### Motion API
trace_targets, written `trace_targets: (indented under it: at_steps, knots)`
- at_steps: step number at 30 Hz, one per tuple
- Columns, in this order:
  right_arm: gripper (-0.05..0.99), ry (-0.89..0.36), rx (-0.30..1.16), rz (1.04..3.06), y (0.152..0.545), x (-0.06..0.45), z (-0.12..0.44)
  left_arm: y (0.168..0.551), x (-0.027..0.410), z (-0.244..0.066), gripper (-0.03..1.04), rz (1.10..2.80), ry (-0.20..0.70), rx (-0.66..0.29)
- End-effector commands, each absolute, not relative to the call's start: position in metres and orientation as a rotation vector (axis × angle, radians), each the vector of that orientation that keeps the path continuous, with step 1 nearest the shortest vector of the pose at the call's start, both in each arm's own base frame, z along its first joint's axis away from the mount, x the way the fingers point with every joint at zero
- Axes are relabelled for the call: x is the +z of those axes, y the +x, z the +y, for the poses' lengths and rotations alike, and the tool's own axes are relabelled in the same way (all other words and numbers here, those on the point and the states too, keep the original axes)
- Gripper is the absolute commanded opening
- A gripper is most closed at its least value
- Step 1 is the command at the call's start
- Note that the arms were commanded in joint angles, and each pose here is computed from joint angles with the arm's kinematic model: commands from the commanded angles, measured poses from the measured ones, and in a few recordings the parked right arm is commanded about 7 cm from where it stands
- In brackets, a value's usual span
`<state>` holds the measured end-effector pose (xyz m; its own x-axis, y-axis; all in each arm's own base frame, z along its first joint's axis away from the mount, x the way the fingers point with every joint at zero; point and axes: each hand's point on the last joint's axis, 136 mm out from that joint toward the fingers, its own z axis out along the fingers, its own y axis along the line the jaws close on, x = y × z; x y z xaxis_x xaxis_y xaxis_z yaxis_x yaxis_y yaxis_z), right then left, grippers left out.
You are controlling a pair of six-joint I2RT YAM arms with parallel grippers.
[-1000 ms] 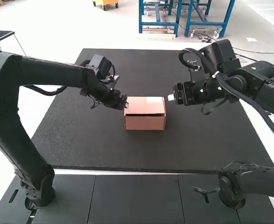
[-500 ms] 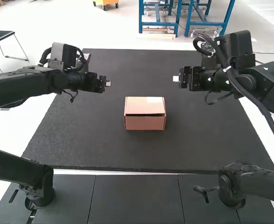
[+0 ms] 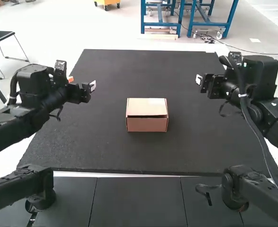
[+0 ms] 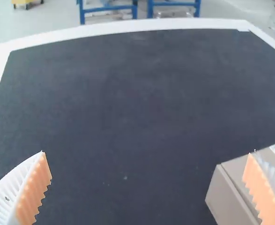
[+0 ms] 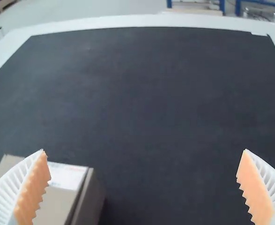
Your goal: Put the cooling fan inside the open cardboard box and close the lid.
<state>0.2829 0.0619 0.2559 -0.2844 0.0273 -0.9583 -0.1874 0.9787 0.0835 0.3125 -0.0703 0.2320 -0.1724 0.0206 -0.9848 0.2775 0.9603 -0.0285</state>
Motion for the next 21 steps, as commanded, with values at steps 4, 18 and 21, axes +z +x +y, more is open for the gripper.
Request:
trace_targets:
  at_steps: [4, 18, 21]
  knots:
    - [0.91, -0.091, 0.16, 1.735, 0.285, 0.258, 0.046, 0.292, 0.234, -0.06, 0.96, 1.626, 0.198, -0.274]
    - [0.91, -0.062, 0.146, 1.563, 0.269, 0.227, 0.034, 0.241, 0.261, -0.06, 0.96, 1.341, 0.228, -0.346]
    - [0.91, -0.056, 0.142, 1.533, 0.264, 0.22, 0.032, 0.236, 0.251, -0.06, 0.96, 1.334, 0.229, -0.349]
